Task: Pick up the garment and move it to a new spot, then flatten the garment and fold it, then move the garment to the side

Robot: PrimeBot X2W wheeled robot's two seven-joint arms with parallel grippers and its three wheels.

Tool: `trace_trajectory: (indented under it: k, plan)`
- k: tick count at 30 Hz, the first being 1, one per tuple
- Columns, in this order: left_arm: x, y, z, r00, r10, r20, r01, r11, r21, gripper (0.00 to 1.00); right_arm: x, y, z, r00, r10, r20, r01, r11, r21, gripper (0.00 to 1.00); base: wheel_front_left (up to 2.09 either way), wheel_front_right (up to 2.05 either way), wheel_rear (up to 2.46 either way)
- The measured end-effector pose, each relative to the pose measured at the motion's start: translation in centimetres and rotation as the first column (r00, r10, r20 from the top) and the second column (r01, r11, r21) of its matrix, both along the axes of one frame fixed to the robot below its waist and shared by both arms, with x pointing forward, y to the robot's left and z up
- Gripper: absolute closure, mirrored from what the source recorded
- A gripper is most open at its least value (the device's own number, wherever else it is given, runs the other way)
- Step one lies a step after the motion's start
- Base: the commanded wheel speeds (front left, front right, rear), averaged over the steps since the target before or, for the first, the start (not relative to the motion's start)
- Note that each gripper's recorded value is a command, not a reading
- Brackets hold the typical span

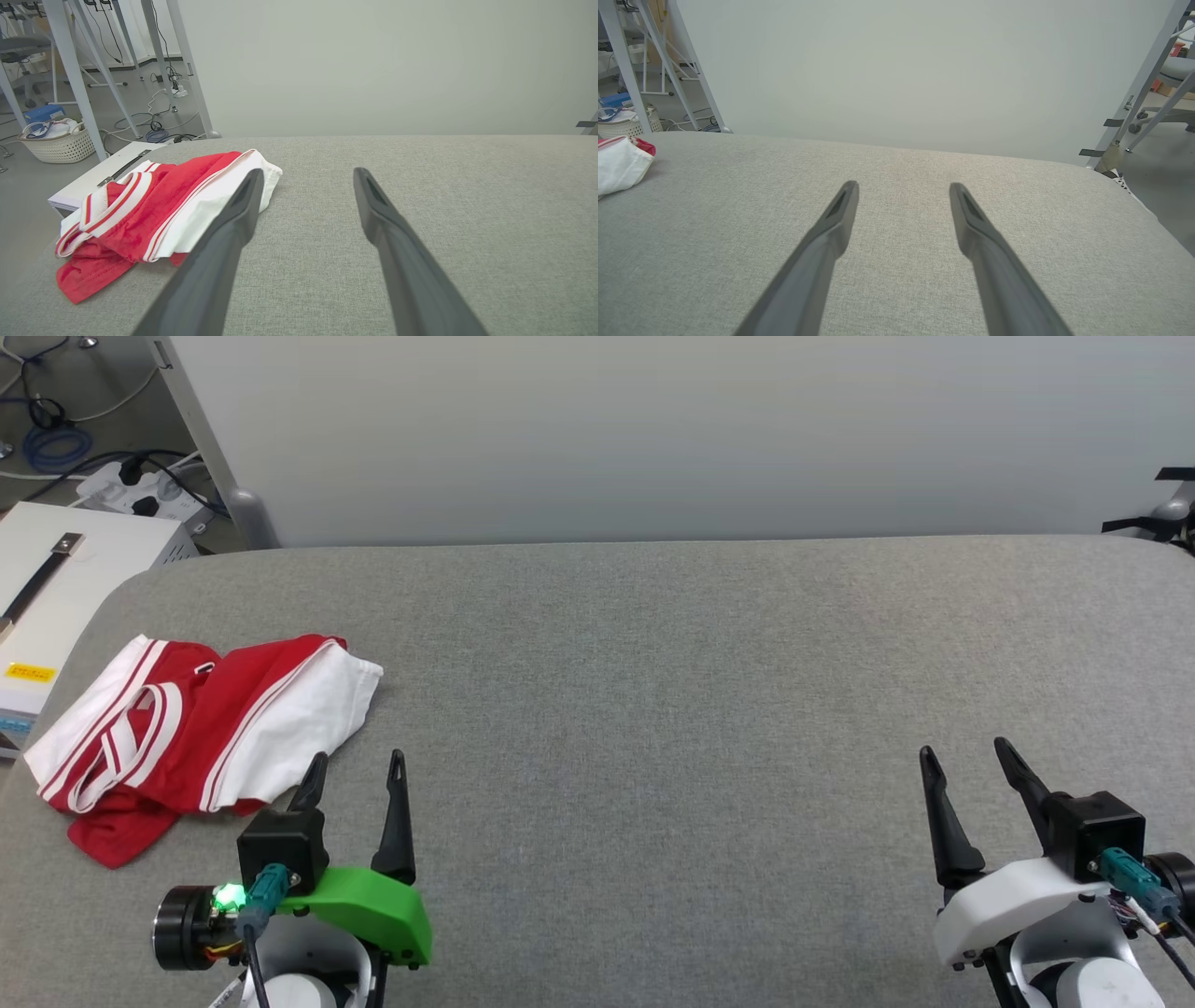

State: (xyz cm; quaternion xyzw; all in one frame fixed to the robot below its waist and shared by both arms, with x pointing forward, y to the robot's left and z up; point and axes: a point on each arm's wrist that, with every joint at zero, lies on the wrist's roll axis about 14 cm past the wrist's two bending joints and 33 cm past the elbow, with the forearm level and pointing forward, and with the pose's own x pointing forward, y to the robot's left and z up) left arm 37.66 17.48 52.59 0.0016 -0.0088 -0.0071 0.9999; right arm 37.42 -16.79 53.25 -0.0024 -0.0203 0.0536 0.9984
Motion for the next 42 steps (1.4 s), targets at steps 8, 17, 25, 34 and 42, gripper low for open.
trace_trajectory:
  k: [8,17,25,34,42]
  plan:
    - [0.0,0.0,0.1,1.0,0.0,0.014,0.001,1.0,-0.022,0.0,0.1,0.1,0.6,1.0,0.002,0.029,-0.002,1.0,0.008,0.0,0.0,0.0,0.0]
    - [0.0,0.0,1.1,0.998,0.001,0.055,0.001,0.999,-0.035,0.0,0.1,0.2,1.7,0.997,0.007,0.072,-0.008,1.0,0.016,0.0,0.0,0.0,0.0]
    - [0.0,0.0,1.5,0.997,0.002,0.077,0.002,0.999,-0.05,0.0,0.1,0.3,2.2,0.995,0.008,0.097,-0.011,1.0,0.029,0.0,0.0,0.0,0.0]
    - [0.0,-0.5,0.3,0.998,-0.01,0.054,0.013,0.998,-0.066,0.0,0.1,0.1,1.5,0.996,0.001,0.09,-0.005,0.999,0.04,0.0,0.0,0.0,0.0]
    - [0.0,-0.4,0.8,0.997,-0.007,0.08,0.014,0.997,-0.082,0.0,0.1,0.0,1.9,0.994,-0.001,0.111,-0.006,0.998,0.059,0.0,0.0,0.0,0.0]
